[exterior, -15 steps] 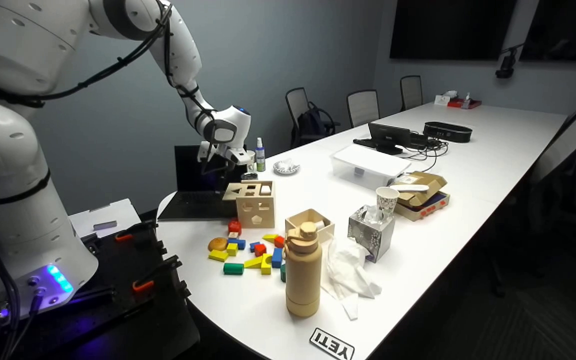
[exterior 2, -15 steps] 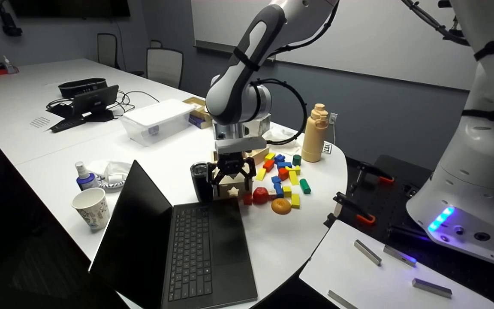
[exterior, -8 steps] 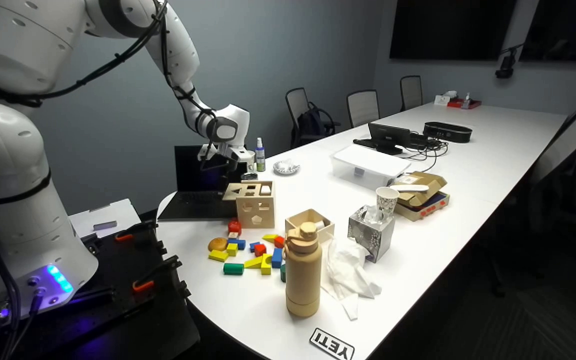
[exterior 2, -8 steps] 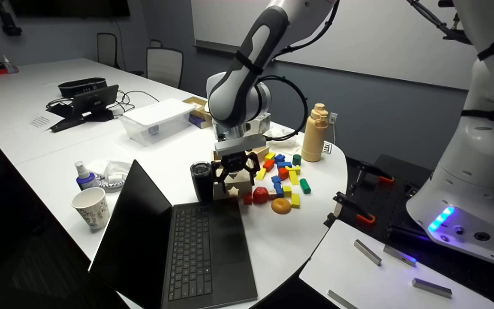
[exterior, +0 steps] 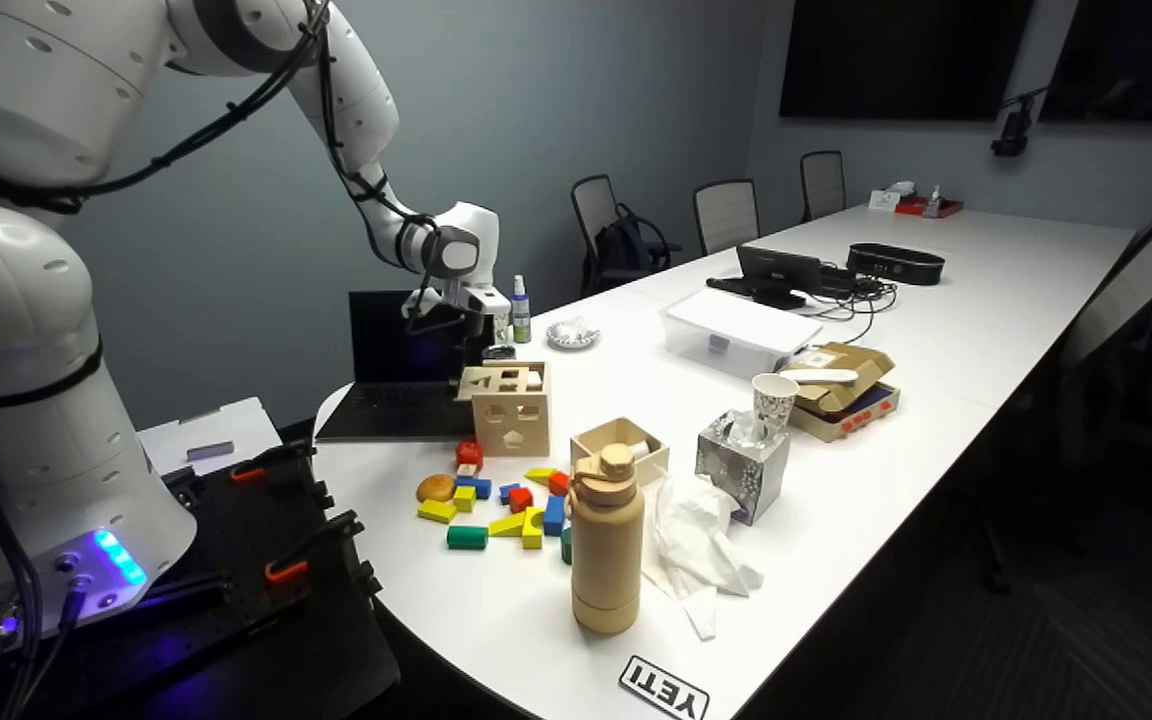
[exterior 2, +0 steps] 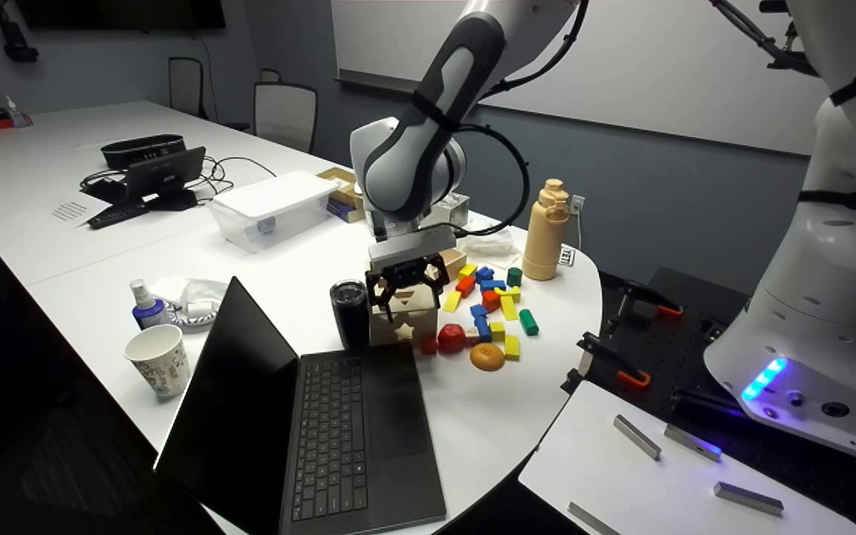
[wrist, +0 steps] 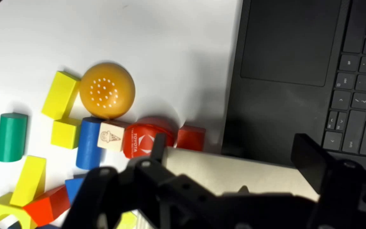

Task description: Slide the lid on top of the wooden toy box to the right.

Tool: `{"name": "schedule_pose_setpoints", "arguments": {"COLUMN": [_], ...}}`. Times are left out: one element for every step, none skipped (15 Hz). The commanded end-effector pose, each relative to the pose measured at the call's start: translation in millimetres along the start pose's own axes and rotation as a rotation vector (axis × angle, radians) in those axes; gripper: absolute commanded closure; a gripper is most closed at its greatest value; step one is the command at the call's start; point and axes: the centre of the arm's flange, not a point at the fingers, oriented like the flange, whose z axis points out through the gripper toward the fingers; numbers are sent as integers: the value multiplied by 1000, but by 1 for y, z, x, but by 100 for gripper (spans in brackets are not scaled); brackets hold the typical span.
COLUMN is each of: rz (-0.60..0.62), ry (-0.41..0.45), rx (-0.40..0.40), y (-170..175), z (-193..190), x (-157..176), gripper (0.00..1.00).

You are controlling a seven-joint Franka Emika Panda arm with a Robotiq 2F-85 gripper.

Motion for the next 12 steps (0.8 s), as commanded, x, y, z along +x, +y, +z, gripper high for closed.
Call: {"name": "schedule_pose_setpoints", "arguments": {"rz": [17, 15, 18, 16, 16, 18, 19, 18, 24, 30, 34, 40], "ry": [25, 28, 29, 31, 33, 35, 35, 36, 40, 46, 53, 62], "rx": [-44, -50, -57, -66, -72, -81, -94, -113, -134, -156, -177, -197], "y": [-2, -2, -3, -3, -3, -3, -3, -5, -5, -5, -5, -5], "z": [-14, -15, -15, -15, -15, -16, -16, -16, -16, -17, -19, -20], "x": [-1, 0, 0, 1, 1, 0, 1, 1, 1, 1, 1, 1], "gripper": [0, 0, 0, 0, 0, 0, 0, 0, 0, 0, 0, 0]}}
